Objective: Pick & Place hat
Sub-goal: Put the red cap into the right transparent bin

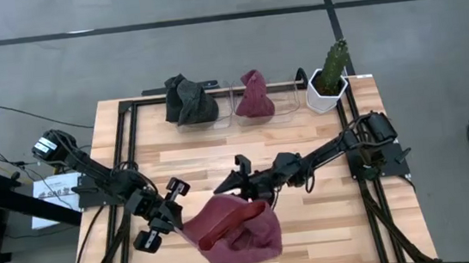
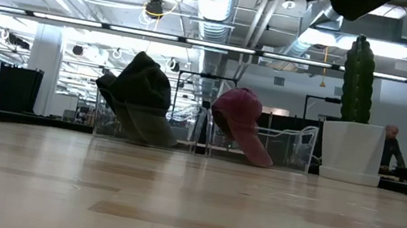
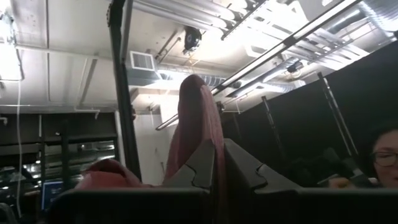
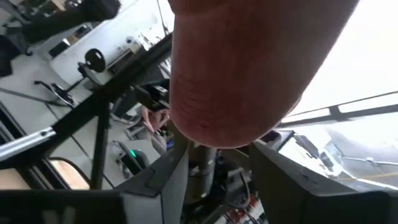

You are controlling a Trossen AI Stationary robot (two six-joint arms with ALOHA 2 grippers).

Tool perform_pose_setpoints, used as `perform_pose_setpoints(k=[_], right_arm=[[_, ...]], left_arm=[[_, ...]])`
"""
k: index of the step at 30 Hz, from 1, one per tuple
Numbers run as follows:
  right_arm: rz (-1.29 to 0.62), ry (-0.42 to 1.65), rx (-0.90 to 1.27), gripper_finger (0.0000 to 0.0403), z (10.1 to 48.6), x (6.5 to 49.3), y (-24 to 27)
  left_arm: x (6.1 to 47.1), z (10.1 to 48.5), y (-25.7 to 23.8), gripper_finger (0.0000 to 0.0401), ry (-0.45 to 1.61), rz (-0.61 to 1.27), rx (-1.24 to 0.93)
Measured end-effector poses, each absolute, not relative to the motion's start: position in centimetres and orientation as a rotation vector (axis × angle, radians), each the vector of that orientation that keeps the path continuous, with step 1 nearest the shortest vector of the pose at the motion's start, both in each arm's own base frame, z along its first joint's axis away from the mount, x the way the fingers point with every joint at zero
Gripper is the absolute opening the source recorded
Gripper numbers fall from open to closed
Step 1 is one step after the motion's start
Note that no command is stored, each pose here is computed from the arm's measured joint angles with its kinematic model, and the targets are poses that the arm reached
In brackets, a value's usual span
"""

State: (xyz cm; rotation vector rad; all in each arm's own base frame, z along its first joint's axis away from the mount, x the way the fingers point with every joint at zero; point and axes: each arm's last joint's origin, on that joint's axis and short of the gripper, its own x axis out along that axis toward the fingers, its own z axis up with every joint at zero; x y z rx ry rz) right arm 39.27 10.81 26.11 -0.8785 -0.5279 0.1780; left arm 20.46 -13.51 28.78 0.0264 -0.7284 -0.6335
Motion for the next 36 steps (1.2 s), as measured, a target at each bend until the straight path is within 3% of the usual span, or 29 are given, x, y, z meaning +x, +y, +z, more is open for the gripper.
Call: perform_pose_setpoints(k=[10,36], right_arm=[[0.219,-0.56,-0.907,0.0114,26.1,38.5,13.3],[0.303,-0.578,-0.891,0.0113,25.9,37.6,15.7]], left_arm=[[20.4,28.8,-13.6,0.0018,-0.729,-0.664,0.028],[21.5,28.1,-12.0,0.0018,-0.657,-0.543,0.008]])
